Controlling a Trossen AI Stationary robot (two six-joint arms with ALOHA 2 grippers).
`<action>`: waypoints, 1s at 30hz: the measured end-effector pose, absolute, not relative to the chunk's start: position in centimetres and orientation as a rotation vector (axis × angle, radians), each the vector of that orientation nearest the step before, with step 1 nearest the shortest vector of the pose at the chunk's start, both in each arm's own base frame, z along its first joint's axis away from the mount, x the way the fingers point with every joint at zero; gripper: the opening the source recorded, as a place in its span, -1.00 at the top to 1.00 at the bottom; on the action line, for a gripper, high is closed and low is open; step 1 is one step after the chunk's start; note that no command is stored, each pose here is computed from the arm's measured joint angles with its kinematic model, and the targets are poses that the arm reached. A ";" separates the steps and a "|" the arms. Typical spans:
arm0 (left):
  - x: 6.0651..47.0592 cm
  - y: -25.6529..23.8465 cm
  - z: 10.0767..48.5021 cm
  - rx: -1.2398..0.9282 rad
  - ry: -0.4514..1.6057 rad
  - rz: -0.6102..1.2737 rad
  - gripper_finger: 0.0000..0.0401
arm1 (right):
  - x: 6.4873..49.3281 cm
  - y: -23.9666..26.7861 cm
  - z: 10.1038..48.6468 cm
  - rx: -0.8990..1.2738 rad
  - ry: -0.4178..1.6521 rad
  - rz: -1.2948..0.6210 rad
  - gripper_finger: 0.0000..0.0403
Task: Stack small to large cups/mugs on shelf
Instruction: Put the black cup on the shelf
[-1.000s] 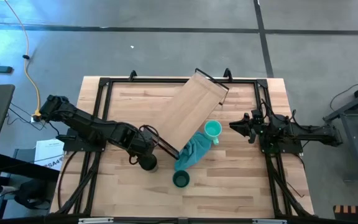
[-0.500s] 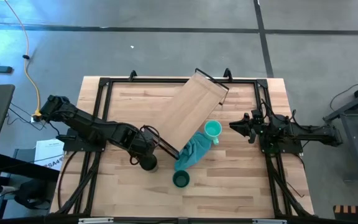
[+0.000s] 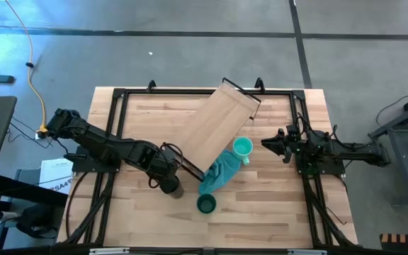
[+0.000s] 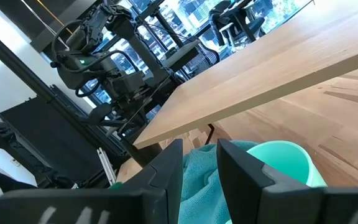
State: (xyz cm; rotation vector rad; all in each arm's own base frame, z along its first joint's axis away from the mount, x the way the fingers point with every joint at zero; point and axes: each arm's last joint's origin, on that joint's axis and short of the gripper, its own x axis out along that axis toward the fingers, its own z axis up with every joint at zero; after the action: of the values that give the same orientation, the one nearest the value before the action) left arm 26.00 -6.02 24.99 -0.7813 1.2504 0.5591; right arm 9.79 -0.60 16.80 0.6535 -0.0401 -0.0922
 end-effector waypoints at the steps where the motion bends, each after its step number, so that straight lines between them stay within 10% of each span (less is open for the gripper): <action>1: 26.0 -6.0 25.0 -0.781 1.250 0.559 0.98 | 9.8 -0.6 16.8 0.654 -0.040 -0.092 0.56; 30: 25.2 -5.9 30.1 -0.738 1.279 0.502 1.00 | 9.8 -0.6 16.8 0.654 -0.037 -0.093 0.56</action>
State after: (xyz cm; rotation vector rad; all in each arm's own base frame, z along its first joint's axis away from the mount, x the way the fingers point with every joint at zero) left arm 25.25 -5.91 30.15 -0.7385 1.2793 0.5021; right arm 9.79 -0.60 16.77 0.6535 -0.0374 -0.0927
